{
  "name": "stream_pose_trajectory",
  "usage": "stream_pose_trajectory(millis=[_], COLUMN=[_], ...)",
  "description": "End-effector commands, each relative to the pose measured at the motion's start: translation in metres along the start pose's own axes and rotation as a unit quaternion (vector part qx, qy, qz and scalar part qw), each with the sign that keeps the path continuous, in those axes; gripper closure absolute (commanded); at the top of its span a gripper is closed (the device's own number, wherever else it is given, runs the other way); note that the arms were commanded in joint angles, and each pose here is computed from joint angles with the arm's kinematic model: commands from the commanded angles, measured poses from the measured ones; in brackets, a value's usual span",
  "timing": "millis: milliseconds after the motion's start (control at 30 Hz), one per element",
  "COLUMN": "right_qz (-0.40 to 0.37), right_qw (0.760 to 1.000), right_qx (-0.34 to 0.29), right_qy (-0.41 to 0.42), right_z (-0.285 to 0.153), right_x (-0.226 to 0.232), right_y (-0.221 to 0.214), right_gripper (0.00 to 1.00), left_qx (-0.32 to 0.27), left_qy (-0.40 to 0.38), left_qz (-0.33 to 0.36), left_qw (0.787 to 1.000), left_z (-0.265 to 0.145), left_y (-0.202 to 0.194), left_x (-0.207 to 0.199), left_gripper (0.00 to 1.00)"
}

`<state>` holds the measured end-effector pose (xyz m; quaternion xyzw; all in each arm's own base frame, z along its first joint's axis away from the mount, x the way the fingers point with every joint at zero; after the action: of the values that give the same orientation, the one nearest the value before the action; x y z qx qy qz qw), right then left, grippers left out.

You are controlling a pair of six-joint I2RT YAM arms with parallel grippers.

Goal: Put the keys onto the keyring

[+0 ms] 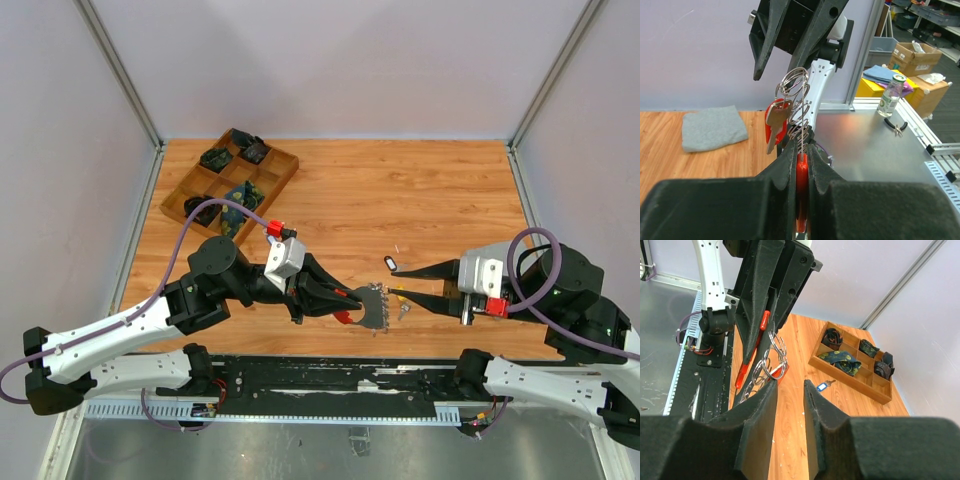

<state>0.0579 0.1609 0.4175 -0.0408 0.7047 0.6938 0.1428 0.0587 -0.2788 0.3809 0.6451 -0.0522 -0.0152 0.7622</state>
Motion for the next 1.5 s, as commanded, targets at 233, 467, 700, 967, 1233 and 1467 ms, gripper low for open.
stream_pose_trajectory(millis=[233, 467, 700, 967, 1233, 1467], right_qz=[0.003, 0.003, -0.001, 0.003, 0.008, 0.015], right_qw=[0.999, 0.999, 0.999, 0.998, 0.998, 0.998], right_qx=[-0.034, -0.035, -0.049, -0.058, -0.053, -0.036], right_qy=[-0.01, 0.0, -0.003, 0.001, 0.022, 0.04], right_z=[0.005, 0.006, 0.003, 0.003, 0.007, 0.003], right_x=[-0.003, -0.001, -0.001, 0.001, 0.005, 0.009], right_y=[0.009, 0.01, 0.015, 0.017, 0.014, 0.016], right_gripper=[0.7, 0.69, 0.65, 0.64, 0.76, 0.98], left_qx=[-0.024, -0.023, -0.024, -0.023, -0.024, -0.023], left_qy=[-0.005, -0.004, -0.003, -0.003, -0.002, -0.001], left_qz=[0.012, 0.013, 0.013, 0.012, 0.012, 0.011], left_qw=[1.0, 1.0, 1.0, 1.0, 1.0, 1.0], left_z=[0.004, 0.004, 0.003, 0.003, 0.003, 0.002], left_y=[0.012, 0.011, 0.011, 0.01, 0.011, 0.01], left_x=[0.0, 0.0, 0.0, 0.0, 0.0, 0.0], left_gripper=[1.0, 0.99, 0.99, 0.99, 0.99, 1.0])
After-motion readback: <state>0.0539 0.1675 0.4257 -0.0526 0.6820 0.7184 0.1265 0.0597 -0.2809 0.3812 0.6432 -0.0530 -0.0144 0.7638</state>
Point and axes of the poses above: each gripper's point midway between its finger pads, its own z axis out along the fingers, its own x axis along the line the jaws close on, y = z × x, the point moved 6 cm from there along -z, back along the fingers, and after that the axes turned 8 degrees about z, right-handed, at the moved point
